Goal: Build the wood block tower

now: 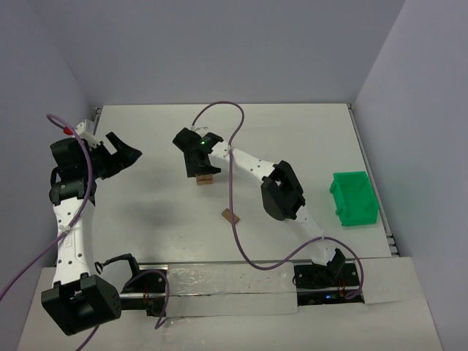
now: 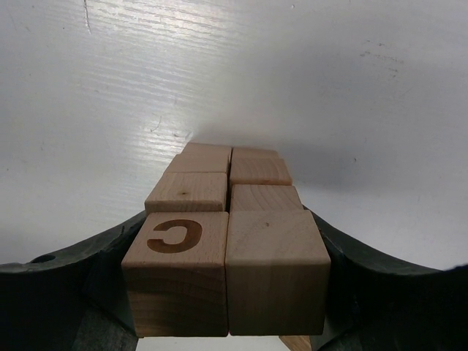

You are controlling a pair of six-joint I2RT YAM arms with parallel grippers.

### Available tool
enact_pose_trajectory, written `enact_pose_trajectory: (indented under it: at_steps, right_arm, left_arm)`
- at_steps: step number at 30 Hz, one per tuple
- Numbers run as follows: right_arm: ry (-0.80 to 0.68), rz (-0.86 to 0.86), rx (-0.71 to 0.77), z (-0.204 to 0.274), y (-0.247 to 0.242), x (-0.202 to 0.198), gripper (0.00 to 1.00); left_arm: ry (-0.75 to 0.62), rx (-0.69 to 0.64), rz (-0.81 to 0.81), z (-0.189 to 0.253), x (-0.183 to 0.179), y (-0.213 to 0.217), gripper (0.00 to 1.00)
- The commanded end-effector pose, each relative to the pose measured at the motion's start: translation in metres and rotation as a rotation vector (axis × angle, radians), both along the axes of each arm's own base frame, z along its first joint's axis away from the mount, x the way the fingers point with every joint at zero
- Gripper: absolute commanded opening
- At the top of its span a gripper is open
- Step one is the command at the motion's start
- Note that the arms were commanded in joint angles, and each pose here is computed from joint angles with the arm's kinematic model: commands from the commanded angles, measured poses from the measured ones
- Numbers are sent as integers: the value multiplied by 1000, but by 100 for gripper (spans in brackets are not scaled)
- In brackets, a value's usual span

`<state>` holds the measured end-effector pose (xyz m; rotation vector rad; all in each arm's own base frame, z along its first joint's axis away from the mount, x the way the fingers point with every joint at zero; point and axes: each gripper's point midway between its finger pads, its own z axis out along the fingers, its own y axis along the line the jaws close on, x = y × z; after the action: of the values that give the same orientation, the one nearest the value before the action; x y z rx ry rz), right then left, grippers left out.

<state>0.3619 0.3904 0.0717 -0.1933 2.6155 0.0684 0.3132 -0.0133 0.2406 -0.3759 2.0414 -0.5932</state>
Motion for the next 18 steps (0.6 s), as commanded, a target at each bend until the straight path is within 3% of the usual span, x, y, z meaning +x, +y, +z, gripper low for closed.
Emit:
enact_pose_trajectory:
  at_steps: [1, 9, 15, 18]
  right_arm:
    - [-57, -31, 60, 27, 3, 10, 72]
    - [-57, -34, 62, 28, 2, 10, 70]
    - [-61, -48, 65, 30, 1, 11, 97]
    - [-62, -51, 69, 32, 1, 12, 100]
  left_arm:
    - [-62, 0, -15, 14, 4, 0, 99]
    - [-62, 2, -15, 16, 4, 0, 99]
    - [-61, -1, -18, 15, 4, -1, 99]
    - [-61, -1, -15, 15, 4, 0, 99]
